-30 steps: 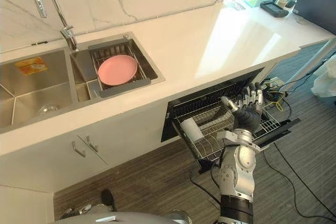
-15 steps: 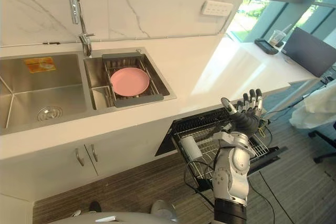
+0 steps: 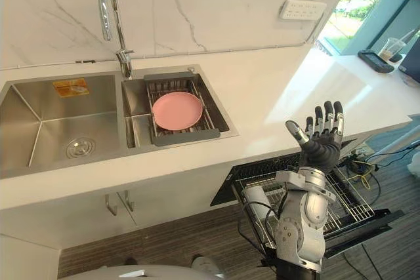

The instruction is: Walk over to the sink, pick up the cup, carry it to the dishwasher, place the cup inside the dishwasher, then close the dishwasher door

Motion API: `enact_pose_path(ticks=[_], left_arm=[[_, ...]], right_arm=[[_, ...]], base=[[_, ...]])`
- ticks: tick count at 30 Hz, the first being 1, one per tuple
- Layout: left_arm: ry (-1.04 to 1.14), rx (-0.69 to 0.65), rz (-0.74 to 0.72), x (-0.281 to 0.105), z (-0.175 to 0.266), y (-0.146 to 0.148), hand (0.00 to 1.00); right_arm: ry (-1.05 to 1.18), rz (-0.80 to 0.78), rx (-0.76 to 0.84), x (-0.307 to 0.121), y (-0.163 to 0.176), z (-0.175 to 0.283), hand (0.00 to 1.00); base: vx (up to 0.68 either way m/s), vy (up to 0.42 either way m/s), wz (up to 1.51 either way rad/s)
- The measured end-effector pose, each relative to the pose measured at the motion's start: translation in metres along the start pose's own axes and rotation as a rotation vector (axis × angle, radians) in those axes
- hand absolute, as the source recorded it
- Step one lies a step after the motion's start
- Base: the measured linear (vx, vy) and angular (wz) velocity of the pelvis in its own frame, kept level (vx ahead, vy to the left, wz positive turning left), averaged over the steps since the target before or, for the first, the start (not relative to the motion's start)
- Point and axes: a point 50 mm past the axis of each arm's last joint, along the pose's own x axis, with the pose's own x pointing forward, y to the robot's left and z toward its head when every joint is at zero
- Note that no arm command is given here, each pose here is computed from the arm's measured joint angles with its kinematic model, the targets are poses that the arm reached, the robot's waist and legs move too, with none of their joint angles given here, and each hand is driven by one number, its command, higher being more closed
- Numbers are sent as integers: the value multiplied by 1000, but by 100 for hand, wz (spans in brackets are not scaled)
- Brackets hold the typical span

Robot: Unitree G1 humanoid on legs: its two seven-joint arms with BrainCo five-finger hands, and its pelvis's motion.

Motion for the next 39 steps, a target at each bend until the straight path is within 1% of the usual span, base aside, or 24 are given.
enact_pose_path(ticks=[3,4,8,10,12,13,15,16,17,20,21,24,25,27,28,29,30,31,32,33,34,36,39], left_arm=[[1,-24,-8,0,-1,-2,0],[-1,-127,-25,-1,-3,-10,0],[-2,-129,-27,-1,-3,-10,0],[0,-170,-30,-1,-3,-13,0],[10,-339,-14,-1,-2,-10,0],[13,-382,-7,-1,-2,-10,0],[62,-511,5,-2,-8,-13,0],[82,-541,-2,-2,-10,-15,0],[117,-602,-13,-3,-16,-18,0],[141,-680,-21,-4,-21,-20,0],[148,-729,-18,-4,-24,-20,0],[152,-787,-19,-4,-23,-21,0],[162,-794,-16,-4,-26,-19,0],[183,-777,-10,-4,-32,-17,0],[183,-752,-11,-4,-33,-16,0],[184,-743,-12,-4,-33,-15,0],[185,-735,-18,-4,-33,-14,0],[186,-730,-19,-4,-33,-13,0],[184,-716,-24,-4,-31,-13,0],[171,-706,-31,-3,-25,-13,0],[164,-694,-33,-2,-22,-12,0],[157,-642,-40,-1,-18,-11,0],[159,-614,-50,-1,-17,-9,0]], right_arm=[[45,56,15,-1,5,-8,0],[172,120,59,-11,2,-36,0],[173,121,60,-11,3,-36,0],[178,123,74,-12,6,-38,0],[174,119,108,-13,14,-40,0],[172,121,116,-13,17,-40,0],[186,160,157,-11,35,-46,0],[188,166,164,-11,39,-46,0],[183,155,166,-10,43,-45,0],[130,97,119,-3,41,-36,0],[89,79,36,3,35,-29,0],[17,64,-129,15,17,-11,0],[-36,38,-229,24,6,3,0],[-97,6,-343,35,-3,19,0],[-121,-5,-441,43,-9,28,0],[-121,-8,-487,48,-11,30,0],[-111,-9,-576,58,-15,33,0],[-102,-6,-618,63,-16,34,0],[-86,-1,-695,72,-19,34,0],[-69,15,-764,79,-22,34,0],[-59,25,-794,82,-22,33,0],[-24,101,-922,90,-17,24,0],[15,209,-1049,96,-7,12,0]], base=[[13,19,19],[0,0,3],[0,0,2],[0,0,20],[-27,7,34],[-57,12,14],[-69,-4,1],[-72,-13,-2],[-98,-7,-1],[-79,-3,-17],[-20,22,-49],[7,38,-52],[45,36,-42],[84,38,-27],[103,31,-12],[114,20,-18],[86,7,-18],[93,2,-18],[71,-5,-8],[59,-9,-4],[39,-12,-1],[0,0,0],[-29,2,0]])
